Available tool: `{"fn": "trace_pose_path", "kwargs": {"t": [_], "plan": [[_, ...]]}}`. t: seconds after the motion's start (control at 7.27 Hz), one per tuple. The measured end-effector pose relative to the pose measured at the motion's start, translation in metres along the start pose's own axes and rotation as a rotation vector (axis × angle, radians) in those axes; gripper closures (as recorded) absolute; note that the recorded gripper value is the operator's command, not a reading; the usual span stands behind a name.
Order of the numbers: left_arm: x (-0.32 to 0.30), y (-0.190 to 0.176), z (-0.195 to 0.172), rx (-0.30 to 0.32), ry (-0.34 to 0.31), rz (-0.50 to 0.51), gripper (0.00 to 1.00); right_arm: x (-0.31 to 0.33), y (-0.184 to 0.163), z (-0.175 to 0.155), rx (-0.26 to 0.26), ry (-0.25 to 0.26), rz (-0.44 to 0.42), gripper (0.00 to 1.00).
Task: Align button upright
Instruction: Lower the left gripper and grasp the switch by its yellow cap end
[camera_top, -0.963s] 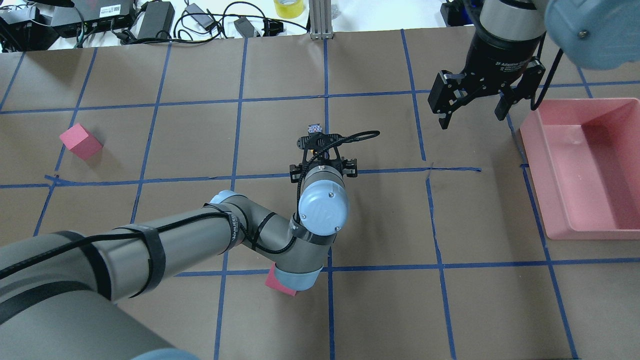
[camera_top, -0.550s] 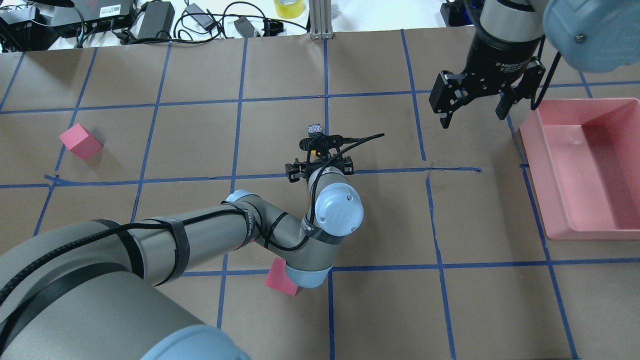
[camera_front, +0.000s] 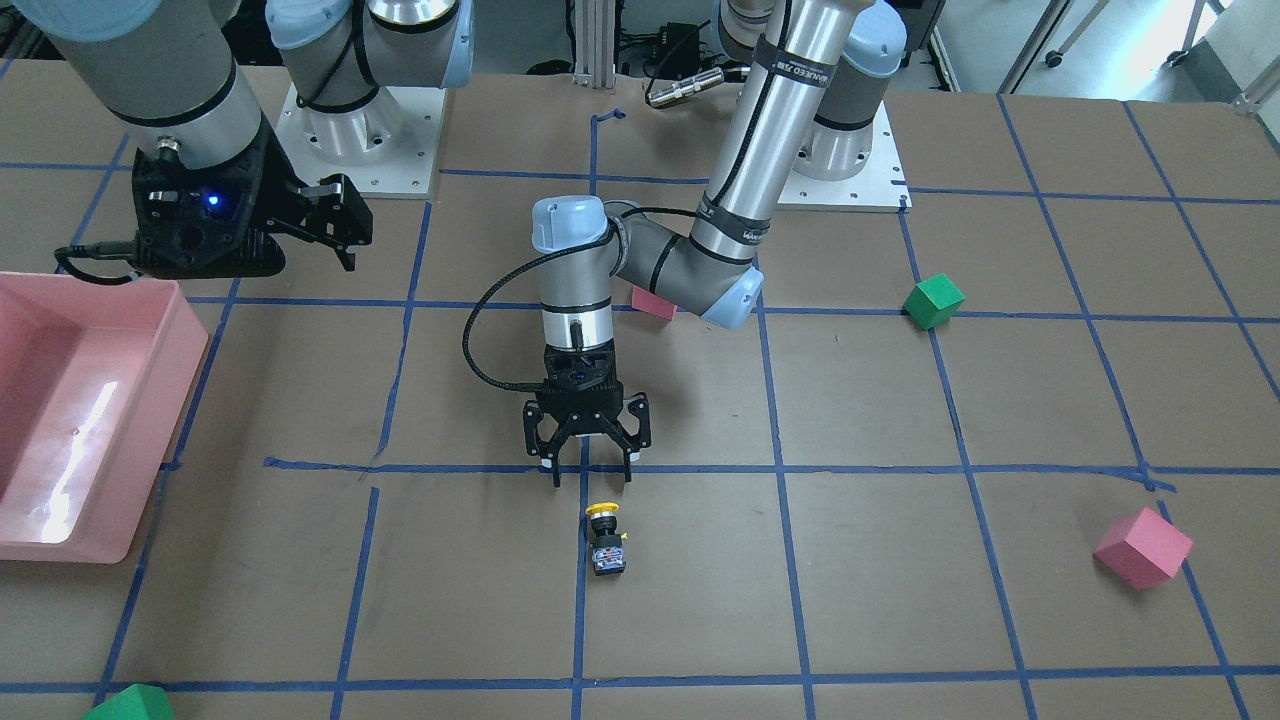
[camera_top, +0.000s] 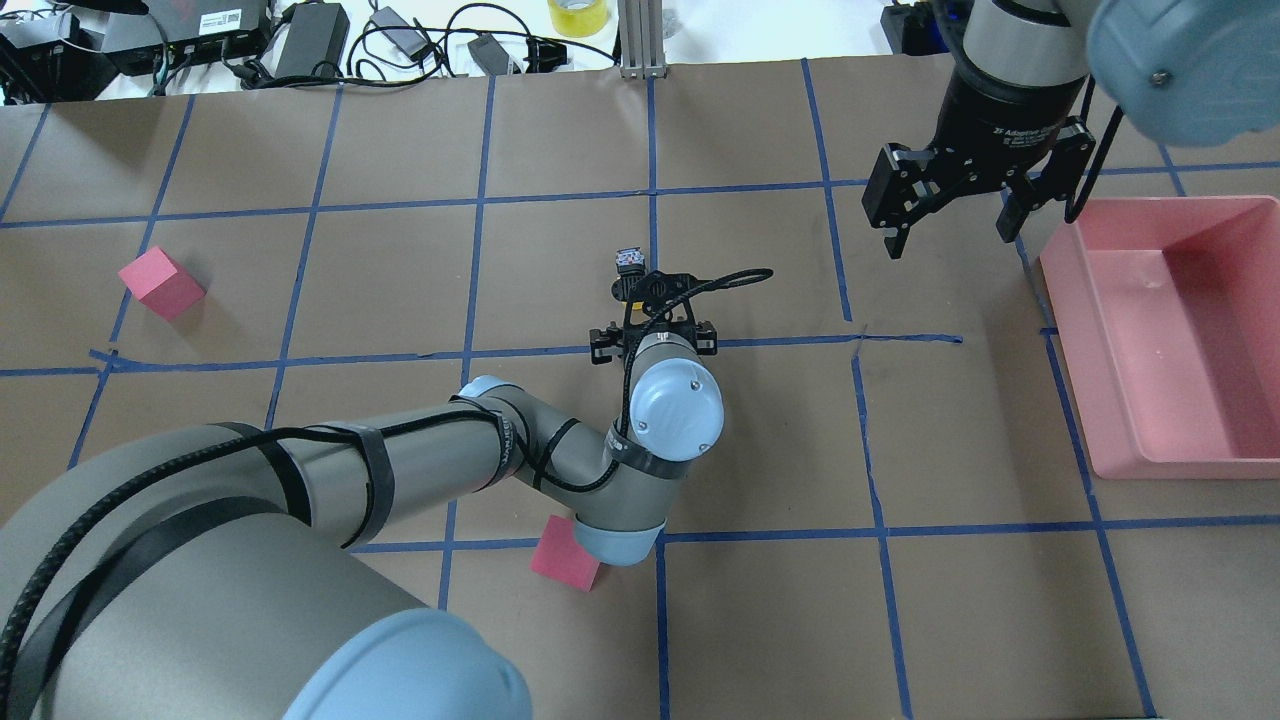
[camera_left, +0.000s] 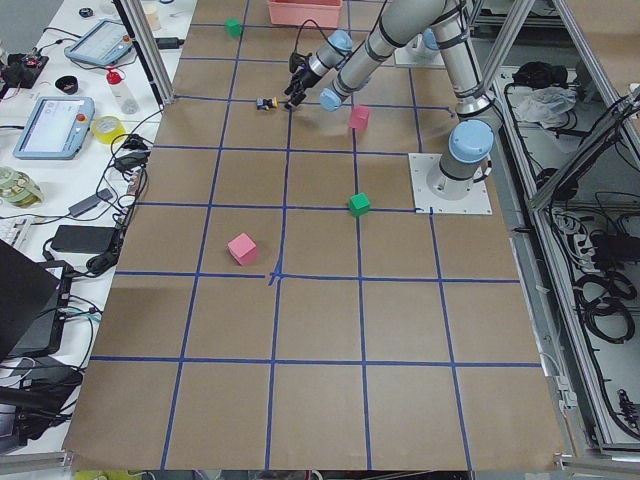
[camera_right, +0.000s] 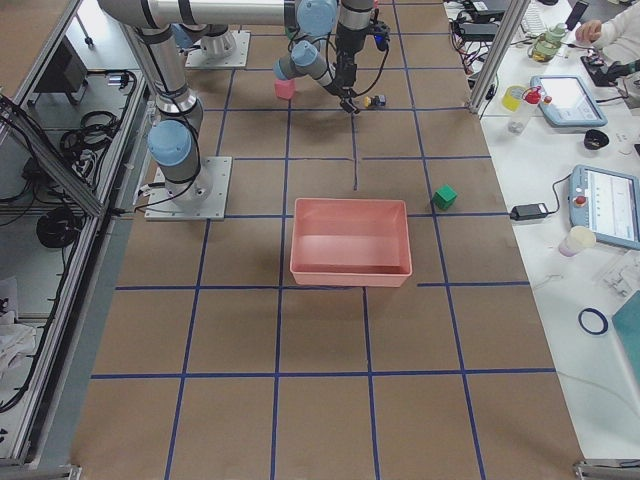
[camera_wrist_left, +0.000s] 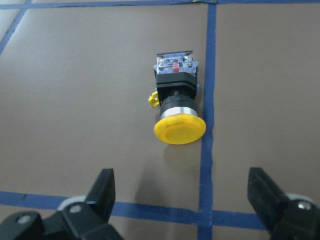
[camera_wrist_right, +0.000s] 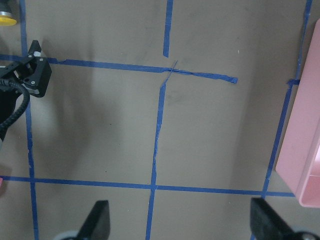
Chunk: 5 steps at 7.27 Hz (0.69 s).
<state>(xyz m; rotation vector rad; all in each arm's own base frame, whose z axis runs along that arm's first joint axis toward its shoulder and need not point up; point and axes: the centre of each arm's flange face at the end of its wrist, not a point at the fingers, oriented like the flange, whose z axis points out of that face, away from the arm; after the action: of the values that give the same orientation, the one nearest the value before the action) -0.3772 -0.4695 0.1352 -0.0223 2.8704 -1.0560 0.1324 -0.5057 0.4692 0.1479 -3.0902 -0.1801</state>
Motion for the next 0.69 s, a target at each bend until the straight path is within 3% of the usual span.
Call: {"fn": "trace_pose_path", "kwargs": {"t": [0.69], "plan": [[-0.018,-0.018,0.021,-0.019,0.029,0.0,0.25,-0.001,0.0,0.001,0.0,-0.009,-0.002,0.0]]}}
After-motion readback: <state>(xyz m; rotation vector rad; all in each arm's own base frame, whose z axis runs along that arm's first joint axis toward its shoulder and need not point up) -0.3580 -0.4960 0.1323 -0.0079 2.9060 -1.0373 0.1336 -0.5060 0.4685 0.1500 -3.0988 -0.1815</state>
